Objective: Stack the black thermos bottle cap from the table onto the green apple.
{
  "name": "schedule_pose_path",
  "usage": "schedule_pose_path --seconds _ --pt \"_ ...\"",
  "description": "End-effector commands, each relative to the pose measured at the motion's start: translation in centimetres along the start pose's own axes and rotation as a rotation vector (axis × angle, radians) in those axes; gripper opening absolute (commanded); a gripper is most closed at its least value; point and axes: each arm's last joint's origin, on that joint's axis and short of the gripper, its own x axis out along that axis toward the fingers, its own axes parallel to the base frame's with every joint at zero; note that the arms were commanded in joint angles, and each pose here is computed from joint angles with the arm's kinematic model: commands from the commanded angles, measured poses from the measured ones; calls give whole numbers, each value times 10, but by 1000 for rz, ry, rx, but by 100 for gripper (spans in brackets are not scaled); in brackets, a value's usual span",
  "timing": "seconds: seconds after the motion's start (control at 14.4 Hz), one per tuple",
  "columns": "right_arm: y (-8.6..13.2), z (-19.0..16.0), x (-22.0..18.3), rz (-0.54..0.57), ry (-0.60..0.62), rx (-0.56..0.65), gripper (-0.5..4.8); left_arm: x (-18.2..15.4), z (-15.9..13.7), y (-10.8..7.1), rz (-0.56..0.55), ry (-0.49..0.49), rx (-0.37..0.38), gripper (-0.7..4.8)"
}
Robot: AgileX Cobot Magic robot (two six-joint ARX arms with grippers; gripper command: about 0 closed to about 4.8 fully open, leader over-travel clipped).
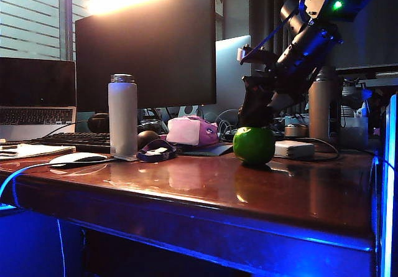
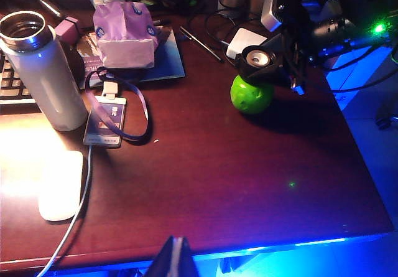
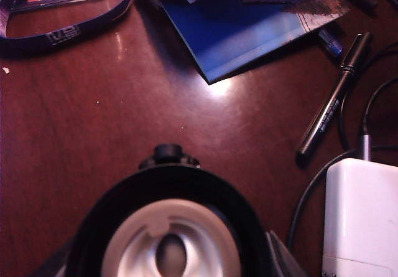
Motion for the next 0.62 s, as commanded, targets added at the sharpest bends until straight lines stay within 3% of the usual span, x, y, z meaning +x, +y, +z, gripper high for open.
schedule_pose_path --seconds 0.07,0.62 --pt "0 2 -1 14 -10 2 305 -1 1 -1 -2 -11 14 -3" --pt "1 1 -1 36 -8 17 305 -1 1 -1 -2 -11 14 -3"
